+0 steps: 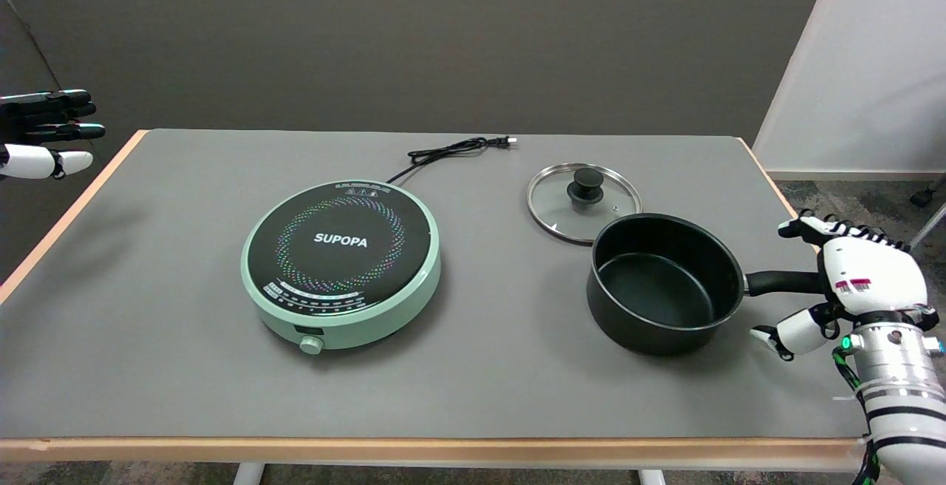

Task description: Pick up the soup pot.

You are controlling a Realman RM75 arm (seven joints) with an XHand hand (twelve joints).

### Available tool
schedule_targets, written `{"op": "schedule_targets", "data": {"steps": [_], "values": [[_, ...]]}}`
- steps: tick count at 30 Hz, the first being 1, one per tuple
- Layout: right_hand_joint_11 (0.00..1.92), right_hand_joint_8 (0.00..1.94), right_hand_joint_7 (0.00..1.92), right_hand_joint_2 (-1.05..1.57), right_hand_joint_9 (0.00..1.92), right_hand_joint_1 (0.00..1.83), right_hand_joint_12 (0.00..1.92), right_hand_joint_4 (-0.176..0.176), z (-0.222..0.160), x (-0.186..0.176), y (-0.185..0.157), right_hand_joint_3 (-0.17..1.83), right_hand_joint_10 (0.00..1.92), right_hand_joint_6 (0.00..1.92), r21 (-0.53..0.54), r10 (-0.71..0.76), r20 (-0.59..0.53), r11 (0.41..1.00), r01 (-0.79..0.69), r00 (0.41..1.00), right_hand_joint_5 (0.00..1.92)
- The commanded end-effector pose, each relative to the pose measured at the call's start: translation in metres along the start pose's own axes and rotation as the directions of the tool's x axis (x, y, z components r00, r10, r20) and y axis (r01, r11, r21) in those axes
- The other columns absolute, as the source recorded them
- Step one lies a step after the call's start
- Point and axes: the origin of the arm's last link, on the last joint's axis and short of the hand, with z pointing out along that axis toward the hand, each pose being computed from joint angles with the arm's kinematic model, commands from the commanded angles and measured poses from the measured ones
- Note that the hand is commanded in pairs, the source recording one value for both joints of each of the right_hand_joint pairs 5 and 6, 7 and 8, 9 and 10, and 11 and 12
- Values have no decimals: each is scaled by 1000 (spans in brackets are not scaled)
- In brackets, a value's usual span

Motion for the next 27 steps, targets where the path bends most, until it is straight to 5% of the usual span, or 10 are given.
{"op": "schedule_targets", "data": {"steps": [1, 19, 21, 27], "values": [[575, 575, 575, -287, 575, 1230, 575, 125, 34, -7, 5, 887, 575, 575, 77, -60, 157, 996, 48, 986, 575], [471, 471, 471, -246, 471, 1204, 471, 116, 39, -14, -6, 748, 471, 471, 133, -65, 250, 991, 32, 966, 471], [465, 465, 465, -247, 465, 1182, 465, 176, 39, -15, -7, 735, 465, 465, 139, -65, 261, 990, 29, 963, 465], [379, 379, 379, -285, 379, 1161, 379, 176, 39, -16, -10, 699, 379, 379, 152, -63, 278, 988, 21, 959, 379]]}}
